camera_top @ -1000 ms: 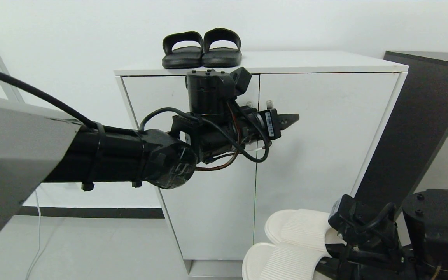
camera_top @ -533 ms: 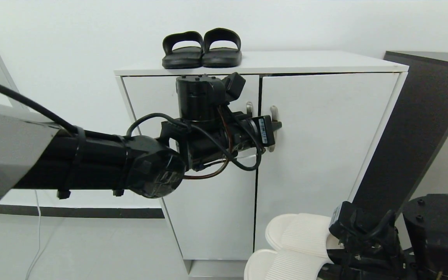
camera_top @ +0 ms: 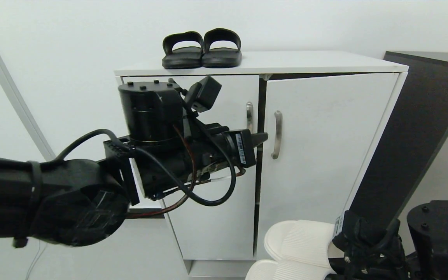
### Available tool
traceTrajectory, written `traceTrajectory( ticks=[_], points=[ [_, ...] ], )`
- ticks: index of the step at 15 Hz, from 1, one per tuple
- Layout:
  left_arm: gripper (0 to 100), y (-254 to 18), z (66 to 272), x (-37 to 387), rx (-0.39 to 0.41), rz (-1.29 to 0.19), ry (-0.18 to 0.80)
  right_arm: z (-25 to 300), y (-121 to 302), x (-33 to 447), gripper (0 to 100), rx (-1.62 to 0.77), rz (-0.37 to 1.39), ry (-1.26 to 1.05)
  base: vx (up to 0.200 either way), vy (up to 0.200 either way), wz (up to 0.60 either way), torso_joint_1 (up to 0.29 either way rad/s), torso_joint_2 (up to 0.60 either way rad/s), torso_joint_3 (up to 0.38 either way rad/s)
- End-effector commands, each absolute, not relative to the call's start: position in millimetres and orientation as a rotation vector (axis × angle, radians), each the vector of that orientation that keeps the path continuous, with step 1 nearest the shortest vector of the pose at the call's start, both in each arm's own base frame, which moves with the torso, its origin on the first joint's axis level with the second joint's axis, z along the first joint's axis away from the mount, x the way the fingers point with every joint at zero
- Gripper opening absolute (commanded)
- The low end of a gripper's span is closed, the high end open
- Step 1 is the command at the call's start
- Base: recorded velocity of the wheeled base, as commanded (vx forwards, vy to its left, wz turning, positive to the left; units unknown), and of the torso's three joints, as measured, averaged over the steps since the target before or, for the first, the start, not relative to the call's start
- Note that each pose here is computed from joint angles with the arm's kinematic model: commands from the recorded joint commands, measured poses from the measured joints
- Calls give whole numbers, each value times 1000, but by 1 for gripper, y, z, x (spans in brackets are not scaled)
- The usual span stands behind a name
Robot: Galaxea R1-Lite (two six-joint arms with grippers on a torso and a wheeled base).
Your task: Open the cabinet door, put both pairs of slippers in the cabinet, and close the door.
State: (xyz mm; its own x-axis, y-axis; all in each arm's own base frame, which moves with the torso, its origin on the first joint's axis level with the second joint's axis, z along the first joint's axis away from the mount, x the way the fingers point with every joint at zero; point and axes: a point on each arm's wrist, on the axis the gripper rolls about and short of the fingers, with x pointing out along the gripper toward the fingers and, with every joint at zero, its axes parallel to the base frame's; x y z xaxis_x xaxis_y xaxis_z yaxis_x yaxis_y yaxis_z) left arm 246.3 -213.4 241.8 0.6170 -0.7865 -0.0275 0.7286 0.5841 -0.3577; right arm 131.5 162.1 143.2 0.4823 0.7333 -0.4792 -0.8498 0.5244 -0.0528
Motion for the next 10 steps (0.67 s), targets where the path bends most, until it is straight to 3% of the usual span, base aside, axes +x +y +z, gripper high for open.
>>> traceTrajectory(
  ticks=[1, 4, 10],
  points=[
    [0, -197, 253, 241, -340, -871, 150, 142, 163, 132, 0, -304, 982, 434, 0, 0, 0, 0, 0, 0],
    [0, -191, 248, 268, -351, -872, 129, 141, 163, 132, 0, -307, 983, 438, 0, 0, 0, 0, 0, 0],
    [0, -212, 242, 321, -373, -854, 102, 140, 164, 133, 0, -308, 983, 441, 0, 0, 0, 0, 0, 0]
  ],
)
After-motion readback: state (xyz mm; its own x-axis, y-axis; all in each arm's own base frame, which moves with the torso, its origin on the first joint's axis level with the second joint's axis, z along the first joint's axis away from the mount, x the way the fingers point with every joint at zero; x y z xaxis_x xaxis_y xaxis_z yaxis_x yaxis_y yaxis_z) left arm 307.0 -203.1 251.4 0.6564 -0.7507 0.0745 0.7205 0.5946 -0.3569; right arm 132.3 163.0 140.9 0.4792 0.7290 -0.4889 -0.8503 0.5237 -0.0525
